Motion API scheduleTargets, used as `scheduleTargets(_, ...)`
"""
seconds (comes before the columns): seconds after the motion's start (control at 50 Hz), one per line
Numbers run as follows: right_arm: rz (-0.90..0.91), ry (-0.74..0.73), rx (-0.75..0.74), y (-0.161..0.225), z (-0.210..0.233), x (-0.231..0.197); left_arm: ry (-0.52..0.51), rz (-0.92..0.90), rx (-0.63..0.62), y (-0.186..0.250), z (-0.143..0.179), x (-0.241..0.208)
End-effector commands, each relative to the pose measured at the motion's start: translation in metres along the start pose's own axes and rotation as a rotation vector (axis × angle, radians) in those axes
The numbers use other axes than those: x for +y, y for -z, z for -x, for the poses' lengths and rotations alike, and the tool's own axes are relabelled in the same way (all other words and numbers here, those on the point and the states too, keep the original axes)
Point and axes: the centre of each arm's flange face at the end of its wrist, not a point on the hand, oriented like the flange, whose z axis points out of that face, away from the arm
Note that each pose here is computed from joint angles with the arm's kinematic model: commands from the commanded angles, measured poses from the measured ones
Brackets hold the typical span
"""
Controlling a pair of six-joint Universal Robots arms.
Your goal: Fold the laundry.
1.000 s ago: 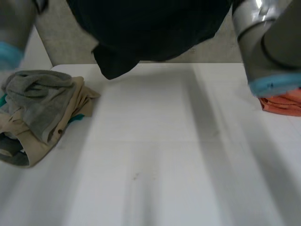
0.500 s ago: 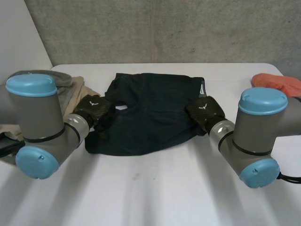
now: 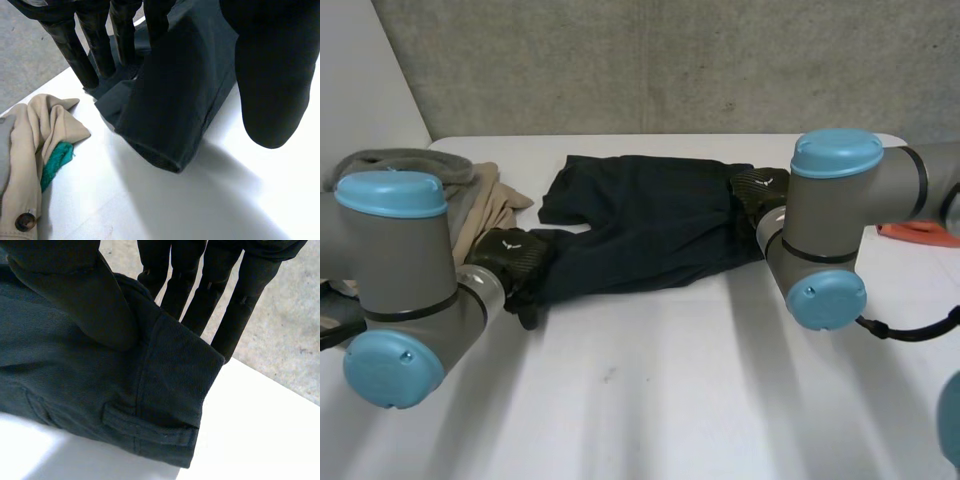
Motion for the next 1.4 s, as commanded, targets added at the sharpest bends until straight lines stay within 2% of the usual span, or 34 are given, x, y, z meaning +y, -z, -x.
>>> scheduleTargets(0.02, -0.002, -0.04, 0.012, -0.009, -0.001, -0.002, -0.007, -0.002, -0.005, -0.019, -0.002, 0.005)
scheduleTargets(0.16, -0.012, -0.05, 0.025, -0.011, -0.007, -0.005, -0.075, 0.014, -0.01, -0.042, -0.01, 0.008)
scheduleTargets(0.28, 0.036, -0.024, 0.018, -0.006, -0.009, 0.001, -0.111, -0.017, -0.063, -0.049, -0.002, -0.004)
scheduleTargets(0.36, 0.167, 0.105, -0.037, 0.018, -0.006, 0.012, -0.108, -0.054, -0.06, -0.036, 0.005, -0.023)
scheduleTargets(0.42, 0.309, 0.328, -0.158, 0.051, -0.002, 0.032, -0.135, -0.006, 0.021, -0.009, 0.0, -0.023)
scheduleTargets(0.46, 0.374, 0.495, -0.263, 0.083, -0.003, 0.044, -0.187, 0.084, 0.116, 0.018, -0.008, -0.014)
scheduleTargets(0.54, 0.395, 0.719, -0.378, 0.129, -0.014, 0.052, -0.285, 0.263, 0.291, 0.059, -0.024, 0.008)
scheduleTargets(0.6, 0.387, 0.844, -0.431, 0.154, -0.022, 0.054, -0.323, 0.348, 0.383, 0.079, -0.03, 0.021)
scheduleTargets(0.68, 0.426, 0.842, -0.453, 0.166, -0.031, 0.058, -0.344, 0.364, 0.411, 0.083, -0.034, 0.026)
scheduleTargets(0.76, 0.411, 0.788, -0.427, 0.158, -0.033, 0.052, -0.346, 0.374, 0.397, 0.077, -0.034, 0.026)
scheduleTargets(0.86, 0.373, 0.657, -0.347, 0.126, -0.032, 0.05, -0.347, 0.255, 0.282, 0.045, -0.026, 0.003)
scheduleTargets(0.92, 0.252, 0.581, -0.249, 0.093, -0.035, 0.039, -0.327, 0.107, 0.157, 0.007, -0.016, -0.025)
scheduleTargets(1.06, -0.017, 0.459, -0.024, 0.034, -0.047, 0.009, -0.268, -0.096, -0.049, -0.054, 0.01, -0.073)
scheduleTargets(1.14, -0.152, 0.435, 0.058, 0.005, -0.049, 0.0, -0.256, -0.18, -0.119, -0.079, 0.019, -0.091)
scheduleTargets(1.24, -0.276, 0.439, 0.092, -0.026, -0.041, 0.001, -0.257, -0.266, -0.162, -0.104, 0.019, -0.102)
scheduleTargets(1.32, -0.335, 0.458, 0.111, -0.053, -0.032, 0.012, -0.265, -0.313, -0.162, -0.123, 0.012, -0.098)
scheduleTargets(1.4, -0.312, 0.493, 0.142, -0.073, -0.027, 0.031, -0.265, -0.336, -0.157, -0.135, 0.004, -0.092)
